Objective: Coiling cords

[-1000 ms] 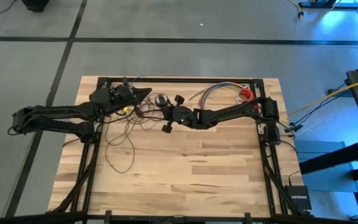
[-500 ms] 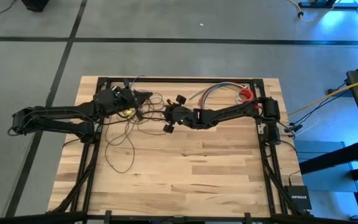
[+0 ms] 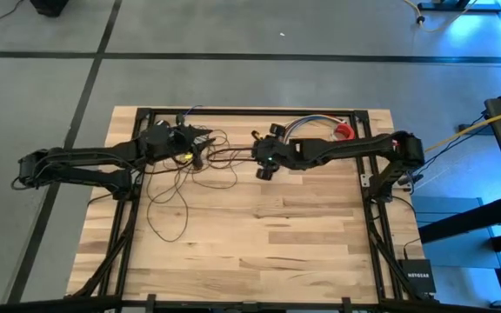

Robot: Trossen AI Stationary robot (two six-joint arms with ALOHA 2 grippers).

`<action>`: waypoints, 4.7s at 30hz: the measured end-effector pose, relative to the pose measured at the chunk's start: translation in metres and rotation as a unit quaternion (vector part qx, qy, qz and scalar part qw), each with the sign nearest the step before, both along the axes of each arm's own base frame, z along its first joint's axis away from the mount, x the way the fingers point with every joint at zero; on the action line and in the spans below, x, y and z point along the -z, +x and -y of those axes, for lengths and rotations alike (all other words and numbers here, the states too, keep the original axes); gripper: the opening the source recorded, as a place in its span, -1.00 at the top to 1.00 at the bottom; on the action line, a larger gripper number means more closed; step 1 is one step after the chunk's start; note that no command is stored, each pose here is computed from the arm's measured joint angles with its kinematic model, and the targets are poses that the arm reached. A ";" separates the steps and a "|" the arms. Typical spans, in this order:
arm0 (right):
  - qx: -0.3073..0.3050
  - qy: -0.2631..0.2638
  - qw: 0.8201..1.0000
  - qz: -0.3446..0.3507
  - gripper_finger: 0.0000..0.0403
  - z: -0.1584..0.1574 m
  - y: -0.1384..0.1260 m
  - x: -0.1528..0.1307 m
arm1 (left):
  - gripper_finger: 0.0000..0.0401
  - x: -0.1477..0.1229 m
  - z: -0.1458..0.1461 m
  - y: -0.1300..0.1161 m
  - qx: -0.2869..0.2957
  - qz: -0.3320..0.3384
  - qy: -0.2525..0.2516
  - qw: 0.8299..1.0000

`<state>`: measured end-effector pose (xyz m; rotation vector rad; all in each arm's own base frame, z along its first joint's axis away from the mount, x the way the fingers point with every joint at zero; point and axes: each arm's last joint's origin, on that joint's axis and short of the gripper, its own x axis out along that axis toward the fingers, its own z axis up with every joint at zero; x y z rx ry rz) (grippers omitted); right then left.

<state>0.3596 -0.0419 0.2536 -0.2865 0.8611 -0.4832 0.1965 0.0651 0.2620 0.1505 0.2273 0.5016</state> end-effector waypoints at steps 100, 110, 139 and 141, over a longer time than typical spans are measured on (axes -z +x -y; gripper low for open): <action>-0.199 0.035 0.968 0.146 0.93 -0.018 0.010 0.123 | 0.59 0.110 0.024 0.075 0.181 -0.166 -0.081 0.966; -0.198 0.038 0.968 0.147 0.93 -0.019 0.010 0.123 | 0.96 0.108 0.020 0.075 0.177 -0.157 -0.076 0.969; -0.197 0.038 0.969 0.144 0.93 -0.018 0.010 0.124 | 0.99 0.108 0.023 0.076 0.174 -0.150 -0.090 0.969; -0.197 0.038 0.969 0.144 0.93 -0.018 0.010 0.124 | 0.99 0.108 0.023 0.076 0.174 -0.150 -0.091 0.969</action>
